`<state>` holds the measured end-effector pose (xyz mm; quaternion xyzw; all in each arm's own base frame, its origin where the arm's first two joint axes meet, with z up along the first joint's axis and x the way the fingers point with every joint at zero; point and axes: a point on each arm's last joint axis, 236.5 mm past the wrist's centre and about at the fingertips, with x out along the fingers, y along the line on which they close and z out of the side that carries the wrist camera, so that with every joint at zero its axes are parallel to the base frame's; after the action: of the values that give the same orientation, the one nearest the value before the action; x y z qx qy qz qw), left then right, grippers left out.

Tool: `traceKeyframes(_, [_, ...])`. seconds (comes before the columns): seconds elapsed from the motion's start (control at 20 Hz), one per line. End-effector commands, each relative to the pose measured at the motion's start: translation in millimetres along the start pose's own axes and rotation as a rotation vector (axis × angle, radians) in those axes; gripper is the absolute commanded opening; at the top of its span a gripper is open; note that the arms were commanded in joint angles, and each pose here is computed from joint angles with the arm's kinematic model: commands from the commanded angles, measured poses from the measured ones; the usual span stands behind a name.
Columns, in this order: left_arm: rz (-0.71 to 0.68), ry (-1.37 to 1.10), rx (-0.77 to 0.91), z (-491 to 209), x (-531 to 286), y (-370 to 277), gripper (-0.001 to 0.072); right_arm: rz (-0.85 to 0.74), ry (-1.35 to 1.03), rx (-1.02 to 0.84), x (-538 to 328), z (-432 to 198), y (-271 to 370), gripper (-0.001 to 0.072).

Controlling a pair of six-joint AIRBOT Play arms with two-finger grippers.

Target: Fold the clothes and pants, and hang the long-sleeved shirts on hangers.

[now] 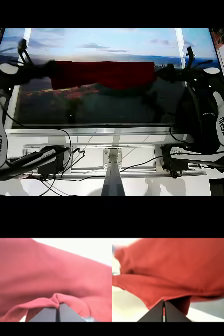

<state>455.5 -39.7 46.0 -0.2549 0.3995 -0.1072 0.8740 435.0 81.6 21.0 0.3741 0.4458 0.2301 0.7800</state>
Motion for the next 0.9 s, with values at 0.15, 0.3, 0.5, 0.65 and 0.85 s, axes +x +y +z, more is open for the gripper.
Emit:
traceKeyframes(0.15, [0.125, -0.309, -0.122, 74, 37, 44, 0.0014, -0.213, -0.595, -0.032, 0, 133, 20, 0.0011])
traceKeyframes(0.3, [0.166, -0.366, -0.177, 74, 79, 55, 0.0015, -0.309, -0.723, -0.049, 16, 146, 10, 0.0012])
traceKeyframes(0.5, [0.145, -0.337, -0.152, 73, 113, 43, 0.0700, -0.306, -0.641, -0.077, 64, 125, 12, 0.0535])
traceKeyframes(0.65, [0.146, -0.323, -0.057, 78, 105, 39, 0.0712, -0.313, -0.607, -0.137, 68, 121, 15, 0.0597])
traceKeyframes(0.85, [0.120, -0.241, -0.073, 82, 63, 61, 0.0704, -0.308, -0.531, -0.139, 64, 116, 2, 0.0597])
